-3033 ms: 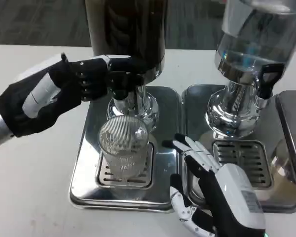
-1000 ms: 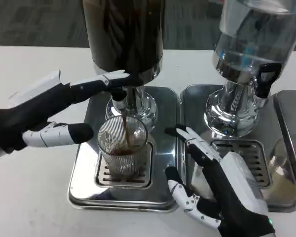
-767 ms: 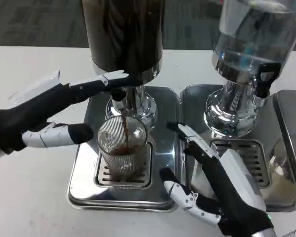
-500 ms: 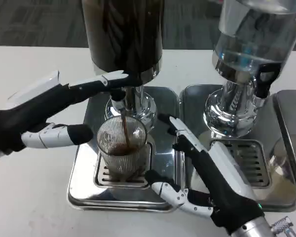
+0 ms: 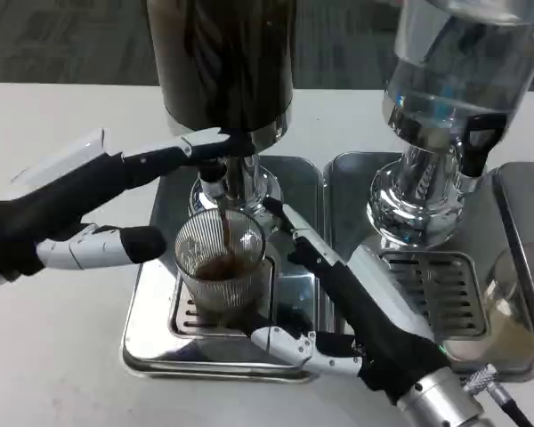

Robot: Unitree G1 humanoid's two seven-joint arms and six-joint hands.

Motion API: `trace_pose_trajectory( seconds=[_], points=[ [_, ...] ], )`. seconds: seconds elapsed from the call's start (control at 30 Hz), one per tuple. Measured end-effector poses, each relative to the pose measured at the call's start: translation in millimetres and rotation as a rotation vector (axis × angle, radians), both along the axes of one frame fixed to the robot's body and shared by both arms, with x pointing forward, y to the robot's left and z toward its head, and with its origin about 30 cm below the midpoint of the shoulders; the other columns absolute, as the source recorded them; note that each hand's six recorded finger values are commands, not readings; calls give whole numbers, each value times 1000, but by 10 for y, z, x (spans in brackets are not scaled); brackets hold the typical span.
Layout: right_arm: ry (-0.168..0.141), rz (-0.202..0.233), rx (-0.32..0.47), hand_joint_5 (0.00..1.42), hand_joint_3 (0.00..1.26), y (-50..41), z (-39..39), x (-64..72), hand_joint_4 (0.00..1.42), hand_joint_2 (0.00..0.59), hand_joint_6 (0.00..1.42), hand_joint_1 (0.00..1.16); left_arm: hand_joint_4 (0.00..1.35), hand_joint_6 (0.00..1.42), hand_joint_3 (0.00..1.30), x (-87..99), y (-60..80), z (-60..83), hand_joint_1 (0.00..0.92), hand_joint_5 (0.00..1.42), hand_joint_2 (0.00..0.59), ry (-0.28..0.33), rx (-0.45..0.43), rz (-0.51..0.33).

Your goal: Grasp the cup under the faucet to collect the drink, then remove the cup.

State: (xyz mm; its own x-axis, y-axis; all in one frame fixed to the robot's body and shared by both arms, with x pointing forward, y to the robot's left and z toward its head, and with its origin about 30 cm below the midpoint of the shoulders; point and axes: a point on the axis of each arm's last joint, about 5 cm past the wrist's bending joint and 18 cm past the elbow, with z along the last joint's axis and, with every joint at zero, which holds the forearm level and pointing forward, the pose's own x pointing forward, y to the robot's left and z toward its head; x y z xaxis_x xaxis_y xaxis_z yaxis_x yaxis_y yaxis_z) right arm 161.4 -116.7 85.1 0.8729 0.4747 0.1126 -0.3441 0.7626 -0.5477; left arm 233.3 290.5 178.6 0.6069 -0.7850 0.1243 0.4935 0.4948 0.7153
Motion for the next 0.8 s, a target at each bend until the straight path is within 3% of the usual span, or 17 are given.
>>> trace_pose_trajectory(
  seconds=[0.3, 0.8],
  points=[
    [2, 8, 17, 39, 5, 48, 5, 107, 0, 217, 180, 520, 72, 122, 176, -8, 18, 10, 0, 88, 75, -4, -1, 11],
    [31, 26, 29, 39, 13, 110, -28, 245, 0, 216, 181, 520, 75, 124, 176, -27, 55, 9, 0, 88, 75, 8, 4, 31]
  ],
)
